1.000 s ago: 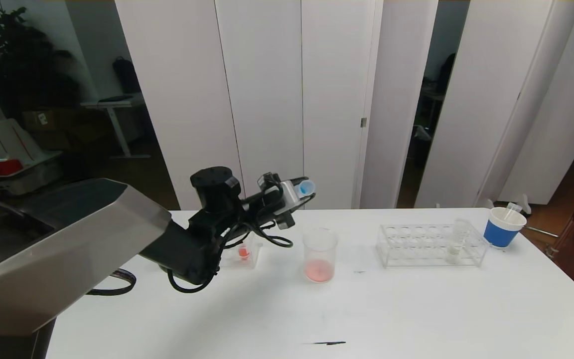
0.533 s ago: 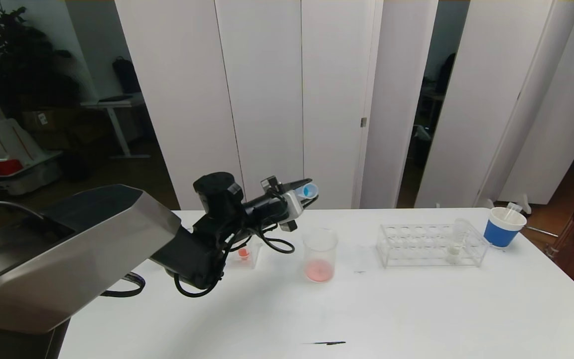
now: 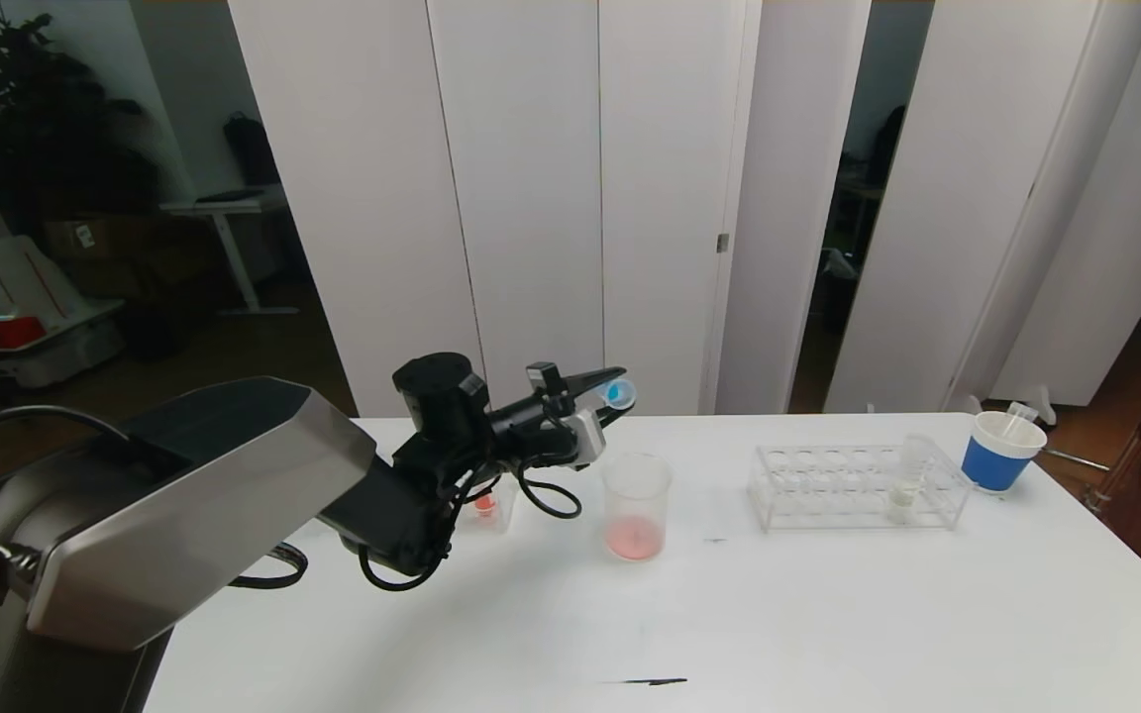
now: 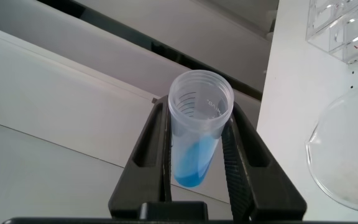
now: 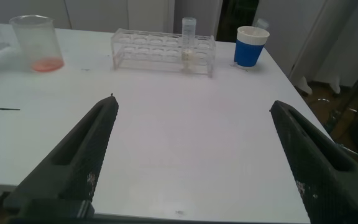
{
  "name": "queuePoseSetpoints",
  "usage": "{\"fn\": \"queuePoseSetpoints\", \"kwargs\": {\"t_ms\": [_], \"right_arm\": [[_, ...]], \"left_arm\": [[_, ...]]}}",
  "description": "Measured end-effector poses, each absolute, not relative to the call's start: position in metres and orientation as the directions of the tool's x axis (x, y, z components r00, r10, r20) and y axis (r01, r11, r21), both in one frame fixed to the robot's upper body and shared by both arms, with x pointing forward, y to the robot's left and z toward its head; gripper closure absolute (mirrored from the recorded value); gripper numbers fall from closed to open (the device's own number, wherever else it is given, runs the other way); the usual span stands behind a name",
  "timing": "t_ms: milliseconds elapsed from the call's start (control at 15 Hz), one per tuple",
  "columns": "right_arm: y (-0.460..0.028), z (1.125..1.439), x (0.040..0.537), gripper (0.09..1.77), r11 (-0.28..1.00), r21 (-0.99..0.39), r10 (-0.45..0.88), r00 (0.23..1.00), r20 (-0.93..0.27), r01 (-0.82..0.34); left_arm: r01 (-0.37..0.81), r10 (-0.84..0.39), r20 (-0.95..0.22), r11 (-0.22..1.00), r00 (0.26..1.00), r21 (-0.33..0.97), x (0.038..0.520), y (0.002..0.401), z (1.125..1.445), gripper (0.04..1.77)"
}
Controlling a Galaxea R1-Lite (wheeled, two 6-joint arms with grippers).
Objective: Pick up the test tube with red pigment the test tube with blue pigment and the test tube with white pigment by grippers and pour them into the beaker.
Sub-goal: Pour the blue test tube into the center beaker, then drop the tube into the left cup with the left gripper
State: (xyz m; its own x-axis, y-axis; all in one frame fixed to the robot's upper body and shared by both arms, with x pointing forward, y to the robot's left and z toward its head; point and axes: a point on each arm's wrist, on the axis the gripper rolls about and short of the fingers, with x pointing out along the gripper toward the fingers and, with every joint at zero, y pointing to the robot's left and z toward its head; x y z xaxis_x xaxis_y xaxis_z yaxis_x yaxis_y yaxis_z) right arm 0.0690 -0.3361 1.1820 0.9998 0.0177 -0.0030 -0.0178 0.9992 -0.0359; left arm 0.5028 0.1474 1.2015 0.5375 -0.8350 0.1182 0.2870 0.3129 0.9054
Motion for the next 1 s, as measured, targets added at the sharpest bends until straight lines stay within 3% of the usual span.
{"fn": "queuePoseSetpoints", "kwargs": {"t_ms": [1000], "right_arm": [[-0.3361, 1.1820, 0.0690, 0.11, 0.999, -0.036, 0.018, 1.000, -0.003, -0.018]], "left_arm": [[0.075, -0.812, 0.162, 0.244, 0.561, 0.967, 0.5083, 0.1452, 1.1923, 1.24]]}}
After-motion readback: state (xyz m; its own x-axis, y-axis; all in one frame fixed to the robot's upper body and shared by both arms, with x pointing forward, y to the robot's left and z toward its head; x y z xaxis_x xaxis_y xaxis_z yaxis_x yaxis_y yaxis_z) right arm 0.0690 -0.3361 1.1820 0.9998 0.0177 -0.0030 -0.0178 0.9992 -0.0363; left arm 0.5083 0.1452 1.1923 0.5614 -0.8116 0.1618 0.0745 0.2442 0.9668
